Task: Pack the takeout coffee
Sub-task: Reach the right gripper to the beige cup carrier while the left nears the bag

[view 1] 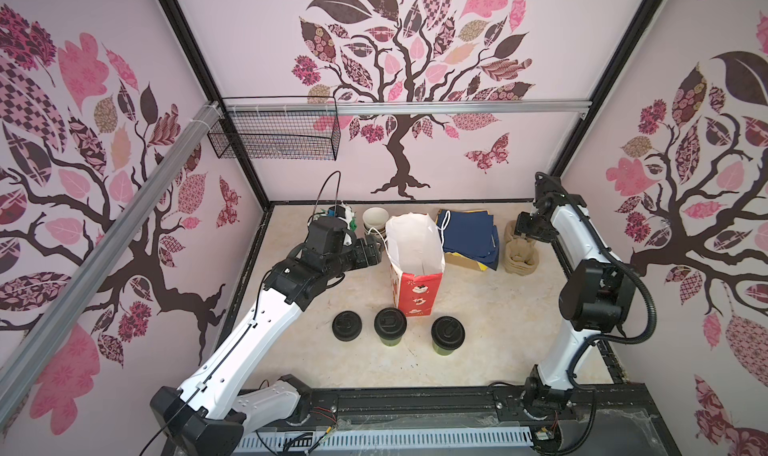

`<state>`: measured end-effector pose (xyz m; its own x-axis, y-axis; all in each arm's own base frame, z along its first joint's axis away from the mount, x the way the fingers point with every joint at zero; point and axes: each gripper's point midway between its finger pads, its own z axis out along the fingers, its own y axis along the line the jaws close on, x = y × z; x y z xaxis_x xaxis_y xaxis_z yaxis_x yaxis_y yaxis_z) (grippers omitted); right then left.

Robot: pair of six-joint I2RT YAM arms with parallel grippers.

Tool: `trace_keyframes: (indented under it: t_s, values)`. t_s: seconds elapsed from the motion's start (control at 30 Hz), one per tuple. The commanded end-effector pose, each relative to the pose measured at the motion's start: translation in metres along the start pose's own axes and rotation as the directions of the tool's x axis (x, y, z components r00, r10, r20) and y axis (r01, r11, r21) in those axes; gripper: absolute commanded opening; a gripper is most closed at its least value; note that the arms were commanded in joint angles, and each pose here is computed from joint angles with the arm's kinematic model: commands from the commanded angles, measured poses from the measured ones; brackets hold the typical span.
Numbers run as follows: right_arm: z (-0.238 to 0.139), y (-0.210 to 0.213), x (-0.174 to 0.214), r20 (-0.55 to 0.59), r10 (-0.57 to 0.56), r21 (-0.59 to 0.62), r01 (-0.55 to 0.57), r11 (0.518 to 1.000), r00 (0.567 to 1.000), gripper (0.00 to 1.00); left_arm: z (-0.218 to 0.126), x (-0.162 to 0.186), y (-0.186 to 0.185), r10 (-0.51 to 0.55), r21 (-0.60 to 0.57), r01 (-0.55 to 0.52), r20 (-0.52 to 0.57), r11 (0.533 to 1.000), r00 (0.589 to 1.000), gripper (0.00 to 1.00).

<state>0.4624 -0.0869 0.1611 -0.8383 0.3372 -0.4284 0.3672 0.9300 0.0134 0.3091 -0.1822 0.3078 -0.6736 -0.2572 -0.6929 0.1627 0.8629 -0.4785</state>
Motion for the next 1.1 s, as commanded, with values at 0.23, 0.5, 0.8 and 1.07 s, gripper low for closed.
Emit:
trace_keyframes:
  t_s: [0.23,0.5,0.8,1.07]
  values:
    - [0.044,-0.001,0.006,-0.141,-0.021,-0.004,0.02,1.0,0.99,0.58,-0.008,-0.028,-0.006,0.041,0.007,-0.041,0.087,0.999,0.995,0.87]
    - [0.062,0.0,0.012,-0.176,-0.026,0.001,0.027,1.0,0.984,0.54,-0.007,-0.03,-0.002,0.035,-0.003,-0.034,0.091,0.999,0.995,0.87]
    - [0.072,-0.006,0.008,-0.179,-0.018,0.039,0.026,0.999,0.984,0.48,-0.006,-0.031,-0.002,0.034,0.0,-0.034,0.09,0.999,0.995,0.87]
    - [0.077,-0.006,0.01,-0.186,-0.001,0.046,0.01,0.999,0.982,0.46,-0.006,-0.031,-0.001,0.034,-0.005,-0.033,0.087,0.999,0.996,0.87]
